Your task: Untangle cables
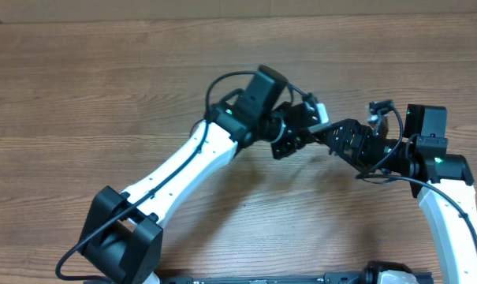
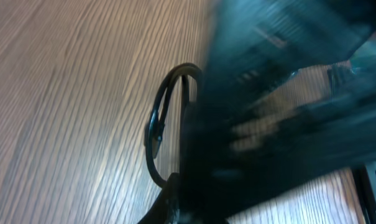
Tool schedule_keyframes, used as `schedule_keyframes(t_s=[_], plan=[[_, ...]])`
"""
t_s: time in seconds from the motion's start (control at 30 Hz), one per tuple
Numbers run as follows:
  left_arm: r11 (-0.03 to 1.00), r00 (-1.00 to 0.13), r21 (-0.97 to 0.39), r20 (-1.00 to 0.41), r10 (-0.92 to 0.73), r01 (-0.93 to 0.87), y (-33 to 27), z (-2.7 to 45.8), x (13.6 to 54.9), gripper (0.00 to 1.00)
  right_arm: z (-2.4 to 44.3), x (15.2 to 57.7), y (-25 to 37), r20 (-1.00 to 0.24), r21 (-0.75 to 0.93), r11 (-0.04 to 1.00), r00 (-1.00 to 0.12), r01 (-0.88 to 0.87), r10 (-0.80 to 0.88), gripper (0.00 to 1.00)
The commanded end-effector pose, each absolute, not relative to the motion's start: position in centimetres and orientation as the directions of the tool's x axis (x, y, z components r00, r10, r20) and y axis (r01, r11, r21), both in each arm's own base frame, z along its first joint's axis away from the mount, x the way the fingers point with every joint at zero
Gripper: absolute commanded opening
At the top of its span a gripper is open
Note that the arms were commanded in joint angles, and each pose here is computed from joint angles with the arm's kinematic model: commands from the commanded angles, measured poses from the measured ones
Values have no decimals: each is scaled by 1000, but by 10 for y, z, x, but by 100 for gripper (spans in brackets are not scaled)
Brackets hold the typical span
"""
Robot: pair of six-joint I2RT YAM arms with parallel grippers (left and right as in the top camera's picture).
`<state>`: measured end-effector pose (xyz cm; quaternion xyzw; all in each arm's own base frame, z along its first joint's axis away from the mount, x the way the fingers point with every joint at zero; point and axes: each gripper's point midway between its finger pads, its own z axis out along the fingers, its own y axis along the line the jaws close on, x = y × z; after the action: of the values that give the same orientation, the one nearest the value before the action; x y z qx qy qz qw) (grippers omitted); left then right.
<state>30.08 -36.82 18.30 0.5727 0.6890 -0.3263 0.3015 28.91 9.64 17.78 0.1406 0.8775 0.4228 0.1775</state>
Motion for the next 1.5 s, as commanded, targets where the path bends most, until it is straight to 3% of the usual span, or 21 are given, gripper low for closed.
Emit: schedule_keyframes(t_s=[0.0, 0.33, 0.5, 0.57, 0.63, 0.7, 0.93, 1.03, 1.47], plan=[[204, -225, -133, -813, 538, 970, -374, 200, 310, 4, 159, 294, 69, -175, 695, 666, -835, 271, 522, 100], [277, -317, -196, -798, 512, 941, -362, 199, 322, 4, 155, 292, 64, -168, 671, 677, -827, 303, 537, 100], [198, -329, -264, -810, 486, 944, -369, 207, 307, 4, 151, 293, 58, -181, 647, 692, -817, 320, 548, 100], [249, -333, -236, -799, 500, 939, -365, 202, 315, 4, 155, 292, 65, -170, 675, 677, -830, 295, 531, 100], [375, -400, -225, -768, 500, 899, -356, 194, 332, 4, 164, 290, 78, -183, 719, 664, -865, 207, 468, 100], [431, -447, -240, -752, 485, 870, -352, 191, 338, 4, 168, 288, 84, -196, 736, 658, -880, 158, 432, 100], [358, -437, -283, -755, 489, 890, -366, 195, 318, 4, 171, 299, 79, -253, 726, 675, -862, 131, 439, 100], [331, -436, -302, -757, 486, 894, -369, 197, 313, 4, 161, 302, 64, -248, 676, 704, -831, 220, 498, 100], [168, -415, -382, -785, 459, 909, -380, 214, 289, 4, 152, 303, 49, -271, 608, 744, -807, 278, 524, 100]])
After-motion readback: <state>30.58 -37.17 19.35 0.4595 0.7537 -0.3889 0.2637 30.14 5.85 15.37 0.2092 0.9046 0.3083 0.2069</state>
